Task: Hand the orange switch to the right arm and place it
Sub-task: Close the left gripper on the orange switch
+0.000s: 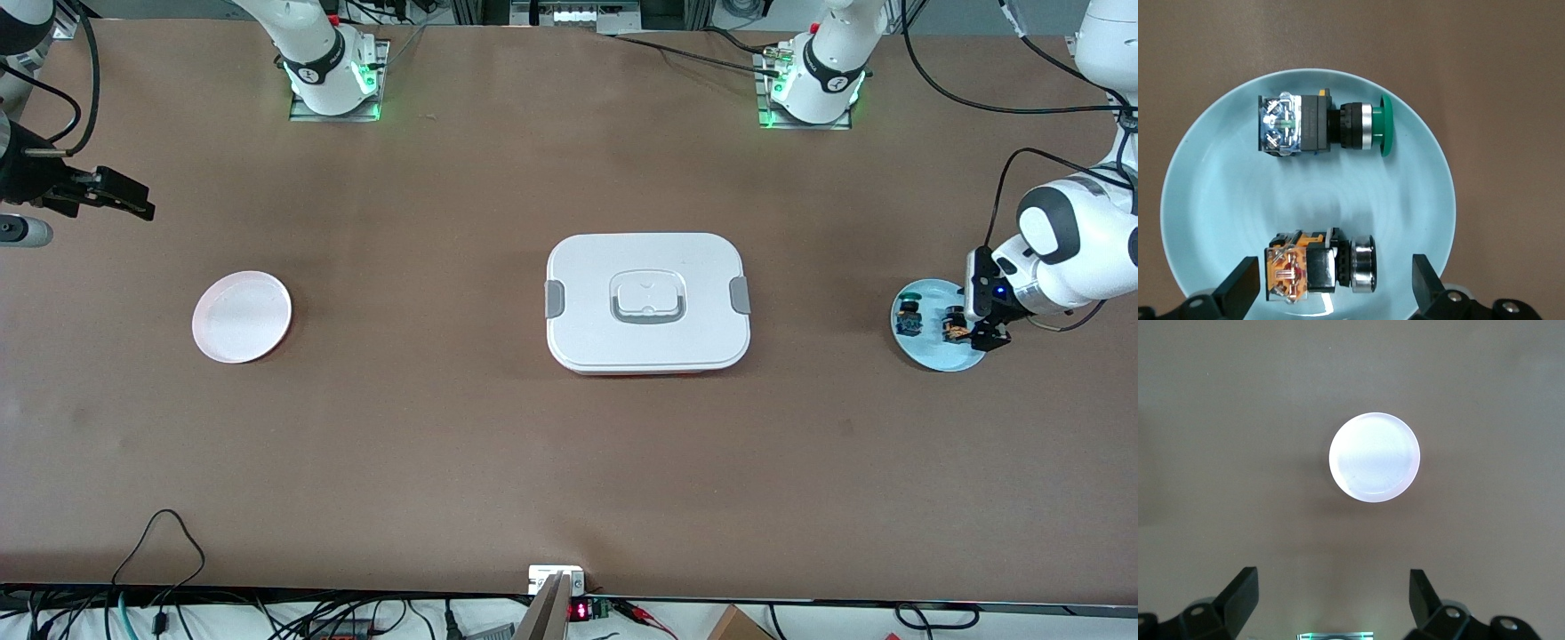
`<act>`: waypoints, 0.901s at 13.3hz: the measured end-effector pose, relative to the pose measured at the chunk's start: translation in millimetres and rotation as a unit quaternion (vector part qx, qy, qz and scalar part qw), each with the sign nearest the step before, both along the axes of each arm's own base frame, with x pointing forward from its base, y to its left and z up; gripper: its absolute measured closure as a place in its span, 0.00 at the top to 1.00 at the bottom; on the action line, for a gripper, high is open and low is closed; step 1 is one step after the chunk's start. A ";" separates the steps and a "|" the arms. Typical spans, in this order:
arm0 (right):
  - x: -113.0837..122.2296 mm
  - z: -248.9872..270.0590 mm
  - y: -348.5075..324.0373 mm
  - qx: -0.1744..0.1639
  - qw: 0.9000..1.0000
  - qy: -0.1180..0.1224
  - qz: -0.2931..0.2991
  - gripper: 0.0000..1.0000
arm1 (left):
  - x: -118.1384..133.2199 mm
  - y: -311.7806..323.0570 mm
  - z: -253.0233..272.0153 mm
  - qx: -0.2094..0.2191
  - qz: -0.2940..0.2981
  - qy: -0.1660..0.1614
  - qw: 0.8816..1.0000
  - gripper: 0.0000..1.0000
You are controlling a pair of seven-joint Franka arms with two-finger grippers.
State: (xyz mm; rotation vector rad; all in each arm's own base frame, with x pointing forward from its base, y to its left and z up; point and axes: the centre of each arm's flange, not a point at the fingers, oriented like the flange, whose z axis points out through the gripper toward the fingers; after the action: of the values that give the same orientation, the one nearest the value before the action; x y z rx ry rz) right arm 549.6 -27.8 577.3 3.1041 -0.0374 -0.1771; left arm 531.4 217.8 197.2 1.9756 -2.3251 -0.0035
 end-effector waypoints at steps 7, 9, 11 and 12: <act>0.0 0.0 0.3 0.000 1.000 0.000 0.000 1.00 | 5.8 3.2 -12.4 -0.012 0.014 0.000 1.000 1.00; 0.0 0.0 0.3 0.000 1.000 0.000 0.000 1.00 | 3.2 7.4 -17.1 -0.016 0.023 0.003 1.000 1.00; 0.0 0.0 0.3 0.000 1.000 0.000 0.000 1.00 | 1.2 11.4 -19.9 -0.017 0.026 0.004 1.000 0.95; 0.0 0.0 0.3 0.000 1.000 0.000 0.000 1.00 | 1.3 12.1 -20.2 -0.017 0.024 0.003 1.000 0.89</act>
State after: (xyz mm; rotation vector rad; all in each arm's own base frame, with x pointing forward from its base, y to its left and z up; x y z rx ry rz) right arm 549.6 -27.5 577.3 3.1042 -0.0366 -0.1771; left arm 532.7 229.9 177.1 2.0106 -2.2587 0.0336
